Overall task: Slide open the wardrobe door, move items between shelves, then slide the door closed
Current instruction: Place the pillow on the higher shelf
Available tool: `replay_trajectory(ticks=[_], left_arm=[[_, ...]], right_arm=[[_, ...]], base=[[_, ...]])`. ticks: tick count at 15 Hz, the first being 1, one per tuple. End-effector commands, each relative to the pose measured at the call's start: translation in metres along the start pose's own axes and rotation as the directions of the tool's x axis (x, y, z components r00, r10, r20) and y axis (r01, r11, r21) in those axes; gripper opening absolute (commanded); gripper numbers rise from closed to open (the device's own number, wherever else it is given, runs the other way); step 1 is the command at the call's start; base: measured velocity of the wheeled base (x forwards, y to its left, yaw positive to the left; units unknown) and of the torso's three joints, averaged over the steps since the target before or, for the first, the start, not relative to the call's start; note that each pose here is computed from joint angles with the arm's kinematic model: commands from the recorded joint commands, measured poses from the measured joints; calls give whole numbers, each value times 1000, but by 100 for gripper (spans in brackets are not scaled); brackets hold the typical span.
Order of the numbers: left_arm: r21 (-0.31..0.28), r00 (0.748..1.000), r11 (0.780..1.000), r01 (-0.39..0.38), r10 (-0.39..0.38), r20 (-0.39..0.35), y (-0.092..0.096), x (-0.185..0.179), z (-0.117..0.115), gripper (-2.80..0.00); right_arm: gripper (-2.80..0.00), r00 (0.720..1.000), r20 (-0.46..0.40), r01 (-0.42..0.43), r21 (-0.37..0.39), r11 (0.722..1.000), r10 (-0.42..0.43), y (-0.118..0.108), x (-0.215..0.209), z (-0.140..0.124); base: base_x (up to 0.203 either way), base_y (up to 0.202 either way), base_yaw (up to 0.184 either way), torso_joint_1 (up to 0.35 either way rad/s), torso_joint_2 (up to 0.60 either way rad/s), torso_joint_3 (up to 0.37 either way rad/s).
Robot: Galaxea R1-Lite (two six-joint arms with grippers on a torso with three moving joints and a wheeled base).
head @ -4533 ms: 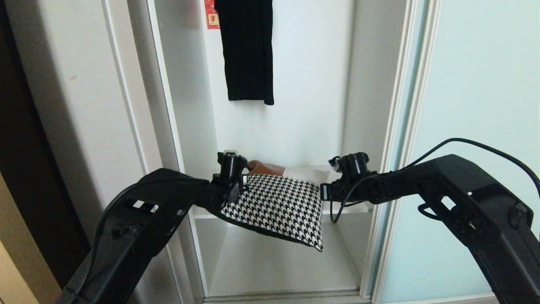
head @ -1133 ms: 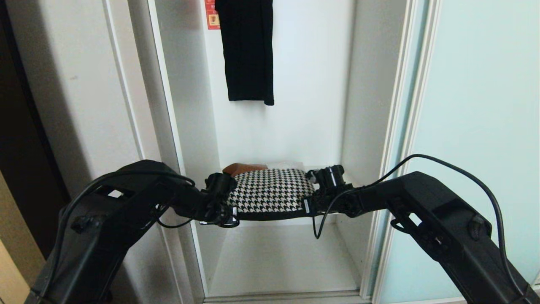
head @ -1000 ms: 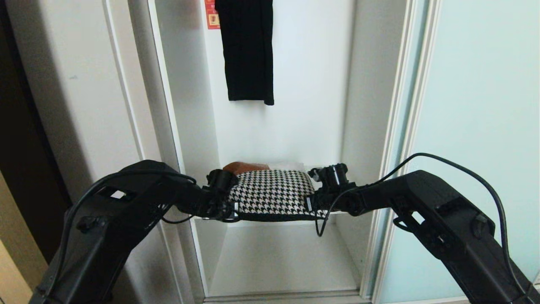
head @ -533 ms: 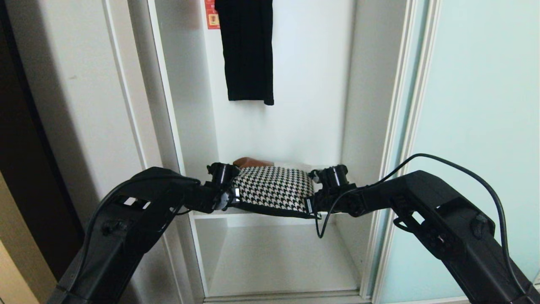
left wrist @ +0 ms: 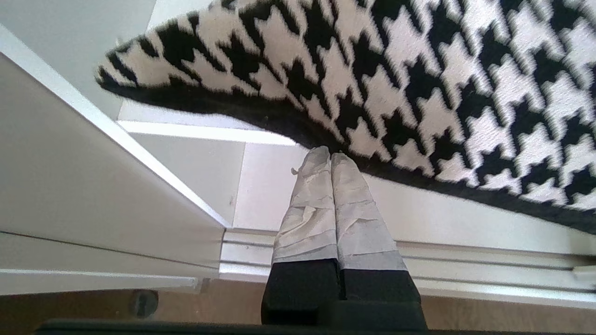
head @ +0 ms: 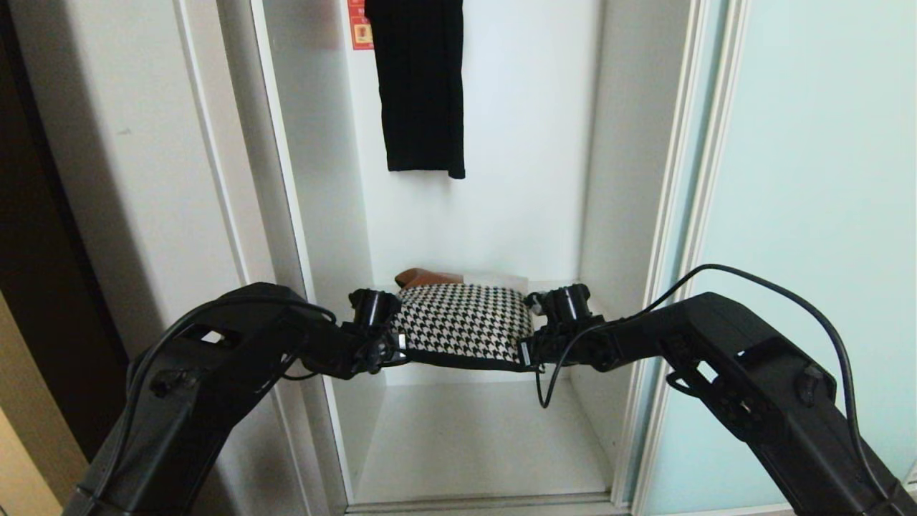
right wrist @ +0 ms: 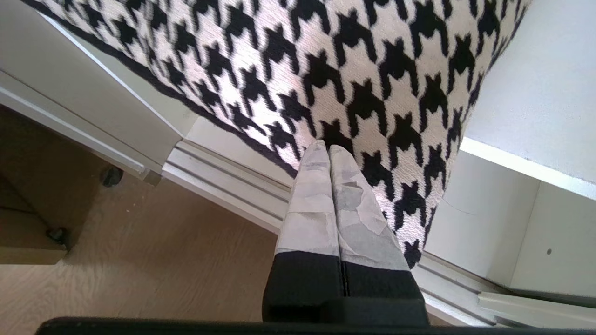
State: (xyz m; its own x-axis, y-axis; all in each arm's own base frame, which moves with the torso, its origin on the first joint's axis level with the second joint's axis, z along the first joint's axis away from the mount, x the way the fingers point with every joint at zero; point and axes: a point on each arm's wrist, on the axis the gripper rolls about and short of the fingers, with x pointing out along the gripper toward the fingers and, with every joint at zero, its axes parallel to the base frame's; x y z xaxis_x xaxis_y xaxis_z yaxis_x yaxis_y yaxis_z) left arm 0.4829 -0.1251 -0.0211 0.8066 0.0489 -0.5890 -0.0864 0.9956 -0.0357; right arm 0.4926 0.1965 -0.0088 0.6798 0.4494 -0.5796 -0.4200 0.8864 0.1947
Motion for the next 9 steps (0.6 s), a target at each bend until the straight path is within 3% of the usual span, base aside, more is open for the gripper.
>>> replay_trajectory(ticks=[1,6,9], left_arm=[[-3,1000,1000,-1,1,4,0,-3,2,-280],[-13,1000,1000,-1,2,21,3,6,1,-280],[31,999,999,6,-7,31,2,12,-5,-280]], right_arm=[[-280,1000,-7,-2,1,1000,2,0,3,-4],[-280,1000,-15,1,2,1000,-1,-1,5,-6],[-280,1000,-20,1,3,1000,-1,-1,7,-8]], base=[[0,0,0,0,0,0],[0,0,0,0,0,0],[0,0,0,0,0,0]])
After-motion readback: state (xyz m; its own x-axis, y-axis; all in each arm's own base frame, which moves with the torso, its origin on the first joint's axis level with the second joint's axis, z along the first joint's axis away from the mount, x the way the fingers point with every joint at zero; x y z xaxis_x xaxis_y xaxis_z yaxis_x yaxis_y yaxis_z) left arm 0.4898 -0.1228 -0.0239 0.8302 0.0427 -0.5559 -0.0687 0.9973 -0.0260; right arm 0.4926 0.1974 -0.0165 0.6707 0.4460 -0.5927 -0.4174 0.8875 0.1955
